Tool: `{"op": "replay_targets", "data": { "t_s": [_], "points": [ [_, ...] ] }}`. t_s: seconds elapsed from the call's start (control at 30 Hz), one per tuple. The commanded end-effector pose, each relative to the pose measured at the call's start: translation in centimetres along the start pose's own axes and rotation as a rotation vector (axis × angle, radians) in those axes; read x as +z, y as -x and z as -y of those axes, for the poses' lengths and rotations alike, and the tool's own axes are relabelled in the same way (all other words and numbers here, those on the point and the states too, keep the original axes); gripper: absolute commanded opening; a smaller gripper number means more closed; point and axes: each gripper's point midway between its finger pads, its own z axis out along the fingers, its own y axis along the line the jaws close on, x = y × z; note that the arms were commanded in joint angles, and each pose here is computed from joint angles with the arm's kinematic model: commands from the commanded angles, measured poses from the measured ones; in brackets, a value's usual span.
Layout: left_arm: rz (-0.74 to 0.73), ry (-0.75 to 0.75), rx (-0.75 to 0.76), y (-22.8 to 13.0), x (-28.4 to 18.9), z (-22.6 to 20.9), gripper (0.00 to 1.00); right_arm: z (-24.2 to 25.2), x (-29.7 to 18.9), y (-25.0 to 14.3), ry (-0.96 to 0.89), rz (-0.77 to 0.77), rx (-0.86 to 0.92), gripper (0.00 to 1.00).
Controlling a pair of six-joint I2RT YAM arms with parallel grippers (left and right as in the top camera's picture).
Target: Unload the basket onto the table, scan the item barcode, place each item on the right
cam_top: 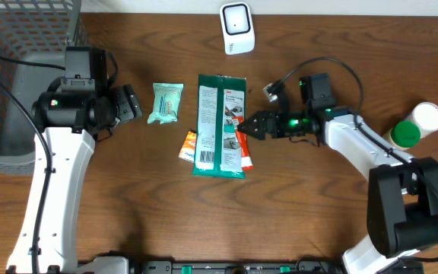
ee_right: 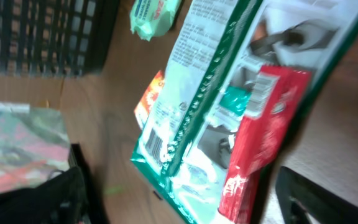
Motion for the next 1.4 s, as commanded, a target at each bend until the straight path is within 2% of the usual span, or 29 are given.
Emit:
{"op": "replay_targets", "data": {
  "t_s": [0.0, 0.13, 0.23, 0.27, 0.3, 0.4, 0.6, 0.77, 0.97, 1.1, 1.2, 1.23, 1.37],
  "points": [
    [-0.005, -0.003, 0.005, 0.0, 0.1, 0.0, 0.85, 1.7, -0.3, 0.3, -0.085, 0.018, 0.029, 0.81],
    [-0.005, -0.002, 0.005, 0.0, 0.1, 0.0, 0.86, 4.5, 0.3, -1.3, -0.310, -0.020, 0.049, 0.68],
    [-0.005, -0.003, 0.005, 0.0, 0.1, 0.0, 0.85, 4.8, 1.4, -2.4, -0.425, -0.055, 0.003, 0.63],
    [-0.005, -0.002, 0.005, 0.0, 0.1, 0.0, 0.85, 4.8, 1.8, -2.6, -0.464, -0.062, -0.020, 0.58],
    [-0.005, -0.002, 0.005, 0.0, 0.1, 0.0, 0.86, 5.0, 2.1, -2.9, -0.510, -0.067, -0.033, 0.50],
    [-0.005, -0.003, 0.005, 0.0, 0.1, 0.0, 0.85, 5.1, 2.7, -3.5, -0.603, -0.067, -0.048, 0.01],
    [-0.005, -0.002, 0.005, 0.0, 0.1, 0.0, 0.85, 4.9, 3.1, -3.9, -0.616, -0.062, -0.023, 0.01],
    [-0.005, -0.002, 0.005, 0.0, 0.1, 0.0, 0.85, 7.3, 2.8, -5.2, -0.705, -0.081, -0.002, 0.01],
    [-0.005, -0.002, 0.005, 0.0, 0.1, 0.0, 0.86, 8.8, 3.4, -6.4, -0.718, -0.099, 0.007, 0.01],
    [-0.005, -0.003, 0.005, 0.0, 0.1, 0.0, 0.85, 8.9, 2.0, -4.9, -0.728, -0.053, 0.025, 0.01],
    [-0.005, -0.002, 0.005, 0.0, 0.1, 0.0, 0.85, 7.3, -0.1, -2.4, -0.667, 0.008, 0.037, 0.02],
    [-0.005, -0.003, 0.005, 0.0, 0.1, 0.0, 0.85, 6.5, -0.7, -1.6, -0.635, 0.031, 0.041, 0.06],
    [-0.005, -0.002, 0.005, 0.0, 0.1, 0.0, 0.85, 3.2, -2.4, 0.2, -0.478, 0.092, 0.056, 0.41]
  ]
}}
